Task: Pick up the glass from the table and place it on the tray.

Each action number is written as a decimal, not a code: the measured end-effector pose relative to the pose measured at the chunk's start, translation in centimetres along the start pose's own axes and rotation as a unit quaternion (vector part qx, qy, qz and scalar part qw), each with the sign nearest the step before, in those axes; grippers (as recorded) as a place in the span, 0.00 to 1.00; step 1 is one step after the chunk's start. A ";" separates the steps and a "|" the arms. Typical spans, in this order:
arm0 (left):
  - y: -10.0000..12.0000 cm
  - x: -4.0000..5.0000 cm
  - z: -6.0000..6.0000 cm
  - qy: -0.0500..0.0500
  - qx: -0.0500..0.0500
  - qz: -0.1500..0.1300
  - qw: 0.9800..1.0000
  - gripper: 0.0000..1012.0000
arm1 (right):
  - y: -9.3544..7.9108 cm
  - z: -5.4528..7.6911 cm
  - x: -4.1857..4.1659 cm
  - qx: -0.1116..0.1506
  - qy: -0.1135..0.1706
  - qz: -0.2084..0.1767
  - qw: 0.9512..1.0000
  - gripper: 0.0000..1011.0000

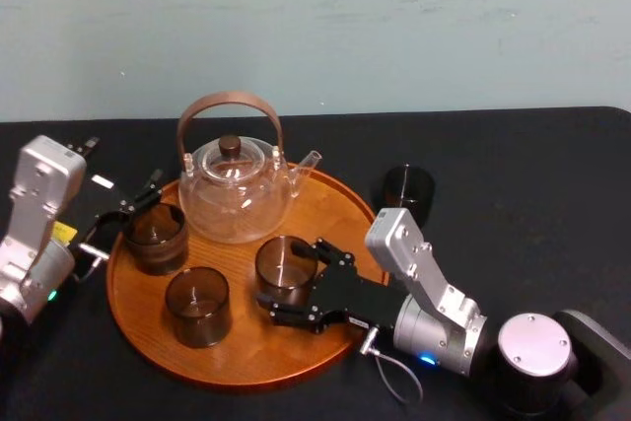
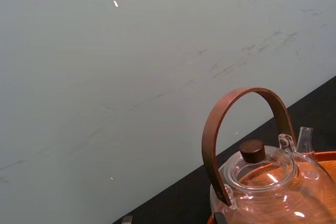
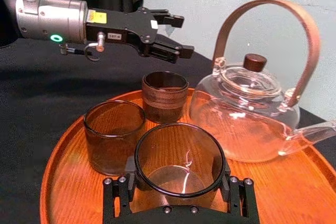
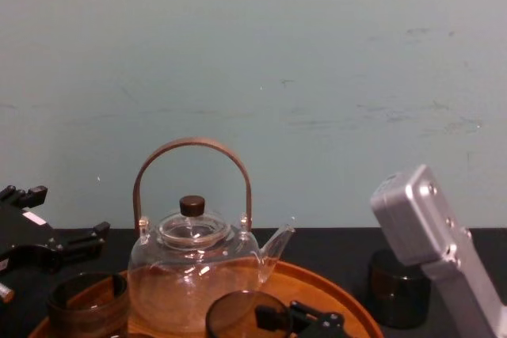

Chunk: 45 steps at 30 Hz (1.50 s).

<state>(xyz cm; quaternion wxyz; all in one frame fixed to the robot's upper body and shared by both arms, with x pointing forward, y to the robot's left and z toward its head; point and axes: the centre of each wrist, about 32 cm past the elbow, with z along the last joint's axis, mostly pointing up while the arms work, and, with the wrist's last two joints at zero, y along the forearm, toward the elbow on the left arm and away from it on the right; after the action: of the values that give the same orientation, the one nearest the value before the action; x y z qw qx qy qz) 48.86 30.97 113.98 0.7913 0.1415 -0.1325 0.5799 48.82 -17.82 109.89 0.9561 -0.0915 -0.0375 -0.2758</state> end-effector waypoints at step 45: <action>0.0 0.00 0.0 0.000 0.000 0.000 1.000 0.99 | 0.6 -1.1 -0.88 -0.015 0.022 0.016 1.000 0.99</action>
<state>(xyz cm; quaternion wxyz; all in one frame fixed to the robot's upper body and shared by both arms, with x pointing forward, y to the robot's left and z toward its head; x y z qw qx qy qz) 48.86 30.97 113.98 0.7913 0.1415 -0.1325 0.5799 48.40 -17.12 108.60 0.9594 -0.1006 -0.0112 -0.2633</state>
